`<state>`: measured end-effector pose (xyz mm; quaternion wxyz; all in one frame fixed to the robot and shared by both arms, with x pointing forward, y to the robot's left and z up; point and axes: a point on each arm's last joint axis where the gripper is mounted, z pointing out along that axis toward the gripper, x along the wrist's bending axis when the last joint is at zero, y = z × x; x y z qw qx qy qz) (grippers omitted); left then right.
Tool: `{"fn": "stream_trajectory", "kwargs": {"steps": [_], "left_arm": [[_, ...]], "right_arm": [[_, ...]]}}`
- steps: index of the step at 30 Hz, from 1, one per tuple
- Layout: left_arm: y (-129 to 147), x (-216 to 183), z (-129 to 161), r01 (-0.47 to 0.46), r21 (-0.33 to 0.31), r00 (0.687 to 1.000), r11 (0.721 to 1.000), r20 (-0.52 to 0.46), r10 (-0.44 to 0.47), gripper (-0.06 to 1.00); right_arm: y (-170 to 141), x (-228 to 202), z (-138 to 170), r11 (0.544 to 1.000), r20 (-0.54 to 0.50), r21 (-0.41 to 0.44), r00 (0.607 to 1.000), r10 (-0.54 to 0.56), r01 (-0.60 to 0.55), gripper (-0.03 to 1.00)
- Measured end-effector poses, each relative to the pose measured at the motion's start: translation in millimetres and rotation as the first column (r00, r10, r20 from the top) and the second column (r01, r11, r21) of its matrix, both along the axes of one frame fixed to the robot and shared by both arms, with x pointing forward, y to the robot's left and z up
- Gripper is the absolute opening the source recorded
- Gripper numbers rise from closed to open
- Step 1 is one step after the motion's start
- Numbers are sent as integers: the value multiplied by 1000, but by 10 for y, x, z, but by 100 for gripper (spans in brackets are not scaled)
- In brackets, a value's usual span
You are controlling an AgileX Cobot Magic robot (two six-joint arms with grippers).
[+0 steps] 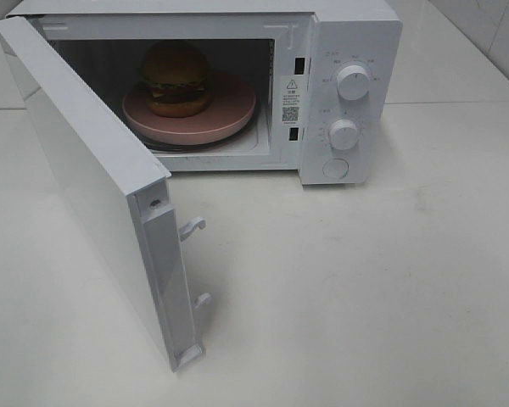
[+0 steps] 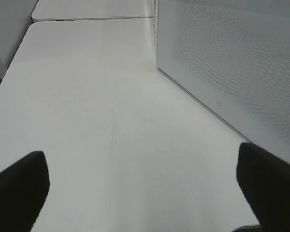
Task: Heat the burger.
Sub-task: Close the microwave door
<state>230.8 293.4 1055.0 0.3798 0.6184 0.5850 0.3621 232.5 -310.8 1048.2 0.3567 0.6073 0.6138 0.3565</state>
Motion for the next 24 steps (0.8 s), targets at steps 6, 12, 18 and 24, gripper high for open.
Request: {"fn": "stream_trajectory", "kwargs": {"steps": [6,12,18,24], "left_arm": [[0,0,0,0,0,1000,1000,0,0,97],[0,0,0,0,0,1000,1000,0,0,97],[0,0,0,0,0,1000,1000,0,0,97],[0,1,2,0,0,1000,1000,2,0,97]], "right_arm": [[0,0,0,1000,0,0,1000,0,0,77],[0,0,0,1000,0,0,1000,0,0,77],[0,0,0,1000,0,0,1000,0,0,77],[0,0,0,1000,0,0,1000,0,0,77]]}}
